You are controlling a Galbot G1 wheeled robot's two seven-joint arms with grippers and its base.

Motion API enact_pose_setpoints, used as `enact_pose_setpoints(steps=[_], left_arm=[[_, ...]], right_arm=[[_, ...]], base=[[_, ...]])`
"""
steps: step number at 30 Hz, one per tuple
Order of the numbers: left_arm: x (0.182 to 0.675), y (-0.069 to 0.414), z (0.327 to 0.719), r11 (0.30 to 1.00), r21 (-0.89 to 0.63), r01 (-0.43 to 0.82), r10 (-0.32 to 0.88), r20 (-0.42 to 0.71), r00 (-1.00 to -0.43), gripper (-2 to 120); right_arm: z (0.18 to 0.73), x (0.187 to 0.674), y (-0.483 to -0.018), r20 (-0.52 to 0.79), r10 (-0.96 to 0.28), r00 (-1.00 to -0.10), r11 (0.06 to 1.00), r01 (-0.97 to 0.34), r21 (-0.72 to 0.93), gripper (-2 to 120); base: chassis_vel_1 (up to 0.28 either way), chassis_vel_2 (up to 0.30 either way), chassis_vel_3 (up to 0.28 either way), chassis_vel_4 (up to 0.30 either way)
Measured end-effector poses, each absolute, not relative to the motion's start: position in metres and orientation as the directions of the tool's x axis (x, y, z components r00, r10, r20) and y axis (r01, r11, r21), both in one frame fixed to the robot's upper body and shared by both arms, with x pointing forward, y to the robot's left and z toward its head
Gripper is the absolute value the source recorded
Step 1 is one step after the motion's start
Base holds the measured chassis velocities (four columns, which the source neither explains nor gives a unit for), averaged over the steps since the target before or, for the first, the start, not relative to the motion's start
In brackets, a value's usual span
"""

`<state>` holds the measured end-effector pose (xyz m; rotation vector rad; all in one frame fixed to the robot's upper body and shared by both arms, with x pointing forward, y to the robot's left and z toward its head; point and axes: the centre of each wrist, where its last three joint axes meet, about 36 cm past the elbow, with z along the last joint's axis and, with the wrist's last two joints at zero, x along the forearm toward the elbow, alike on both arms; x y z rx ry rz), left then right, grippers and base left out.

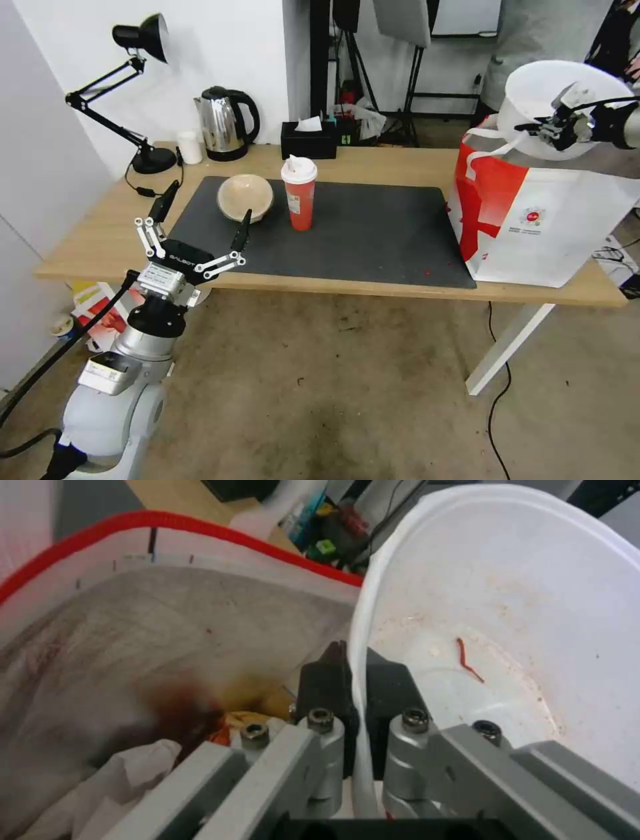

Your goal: Pick up the trash from the table and place it into the takeout bag.

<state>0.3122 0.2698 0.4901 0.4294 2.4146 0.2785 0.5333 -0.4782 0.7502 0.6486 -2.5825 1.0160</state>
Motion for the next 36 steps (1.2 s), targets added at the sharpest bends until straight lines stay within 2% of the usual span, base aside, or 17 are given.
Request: enact_pose_setpoints(steps=[11,14,15,19,20,24,25,28,29,33,34,36], left_arm=[[0.312,0.272,0.492,0.922,0.313,0.227,0.374,-0.577,-0.726,100],[0.311,0.272,0.492,0.922,0.313,0.228,0.375,-0.577,-0.726,100],[0.311,0.272,0.492,0.922,0.313,0.228,0.375,-0.577,-0.726,100],[0.311,0.272,0.492,0.922,0.314,0.228,0.376,-0.576,-0.726,100],[0.311,0.272,0.492,0.922,0.314,0.228,0.376,-0.576,-0.726,100],[0.311,0.272,0.492,0.922,0.314,0.228,0.376,-0.577,-0.725,100],[0.311,0.272,0.492,0.922,0.314,0.228,0.376,-0.577,-0.725,100],[0.311,0.272,0.492,0.922,0.314,0.227,0.375,-0.578,-0.725,100],[0.311,0.272,0.492,0.922,0.314,0.227,0.375,-0.578,-0.725,100],[0.311,0.272,0.492,0.922,0.314,0.226,0.375,-0.578,-0.725,100],[0.311,0.272,0.492,0.922,0.314,0.226,0.375,-0.578,-0.725,100],[0.312,0.272,0.492,0.922,0.314,0.226,0.375,-0.579,-0.724,100]], right_arm=[[0.752,0.532,-0.474,0.417,-0.309,-0.855,0.642,-0.511,-0.571,0],[0.753,0.531,-0.473,0.416,-0.309,-0.855,0.643,-0.511,-0.571,11],[0.753,0.531,-0.473,0.416,-0.309,-0.855,0.643,-0.511,-0.571,11],[0.753,0.531,-0.472,0.415,-0.310,-0.855,0.643,-0.510,-0.572,30],[0.753,0.531,-0.472,0.415,-0.310,-0.855,0.643,-0.510,-0.572,30],[0.754,0.531,-0.470,0.414,-0.313,-0.855,0.640,-0.512,-0.573,49],[0.754,0.531,-0.470,0.414,-0.313,-0.855,0.640,-0.512,-0.573,49],[0.754,0.530,-0.469,0.414,-0.315,-0.854,0.638,-0.513,-0.574,63],[0.754,0.530,-0.469,0.414,-0.315,-0.854,0.638,-0.513,-0.574,63],[0.754,0.530,-0.467,0.413,-0.318,-0.853,0.636,-0.515,-0.574,81],[0.754,0.530,-0.467,0.413,-0.318,-0.853,0.636,-0.515,-0.574,81],[0.754,0.530,-0.466,0.414,-0.320,-0.852,0.634,-0.517,-0.575,91]], base=[[0.000,0.000,0.000,0.000],[0.000,0.000,0.000,0.000],[0.000,0.000,0.000,0.000],[0.000,0.000,0.000,0.000],[0.000,0.000,0.000,0.000],[0.000,0.000,0.000,0.000],[0.000,0.000,0.000,0.000],[0.000,0.000,0.000,0.000],[0.000,0.000,0.000,0.000],[0.000,0.000,0.000,0.000],[0.000,0.000,0.000,0.000],[0.000,0.000,0.000,0.000]])
